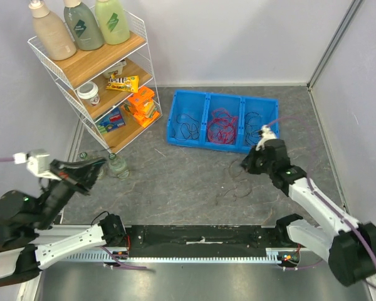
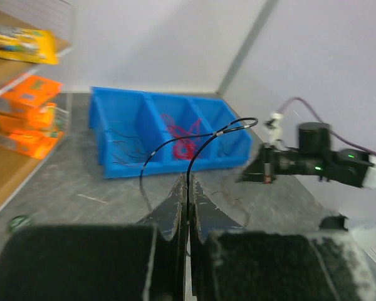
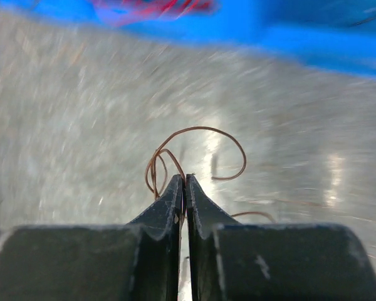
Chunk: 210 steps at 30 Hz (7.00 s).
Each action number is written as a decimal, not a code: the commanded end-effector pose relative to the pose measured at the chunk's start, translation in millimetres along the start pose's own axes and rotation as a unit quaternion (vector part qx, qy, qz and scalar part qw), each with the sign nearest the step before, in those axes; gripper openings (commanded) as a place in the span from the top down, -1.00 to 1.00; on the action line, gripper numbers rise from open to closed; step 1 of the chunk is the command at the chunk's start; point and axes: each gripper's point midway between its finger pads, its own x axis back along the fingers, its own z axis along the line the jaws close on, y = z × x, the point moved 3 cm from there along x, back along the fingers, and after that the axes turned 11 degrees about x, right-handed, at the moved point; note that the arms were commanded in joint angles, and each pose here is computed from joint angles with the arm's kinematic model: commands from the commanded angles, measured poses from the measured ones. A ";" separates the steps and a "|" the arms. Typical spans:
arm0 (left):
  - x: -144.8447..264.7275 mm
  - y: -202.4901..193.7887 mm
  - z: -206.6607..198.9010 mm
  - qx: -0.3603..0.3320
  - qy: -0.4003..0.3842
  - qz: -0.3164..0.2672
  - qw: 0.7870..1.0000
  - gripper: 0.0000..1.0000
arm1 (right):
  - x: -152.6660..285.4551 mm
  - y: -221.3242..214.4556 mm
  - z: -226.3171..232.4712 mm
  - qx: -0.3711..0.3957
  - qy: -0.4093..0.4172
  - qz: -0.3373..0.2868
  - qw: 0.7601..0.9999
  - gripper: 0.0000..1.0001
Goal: Untangle the cables
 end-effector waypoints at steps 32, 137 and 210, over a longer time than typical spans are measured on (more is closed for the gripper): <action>-119.3 -277.0 4.1 0.003 0.129 0.298 0.946 0.97 | 17.7 -52.0 141.9 0.217 0.214 0.015 0.952 -0.81; -93.8 -180.8 2.4 0.034 0.114 0.177 0.977 -0.26 | 22.9 90.8 177.8 0.153 0.164 -0.224 0.949 1.00; -118.6 -244.8 -32.3 0.056 0.043 0.279 0.958 -0.32 | 16.0 218.3 13.9 0.026 -0.049 -0.257 0.965 1.00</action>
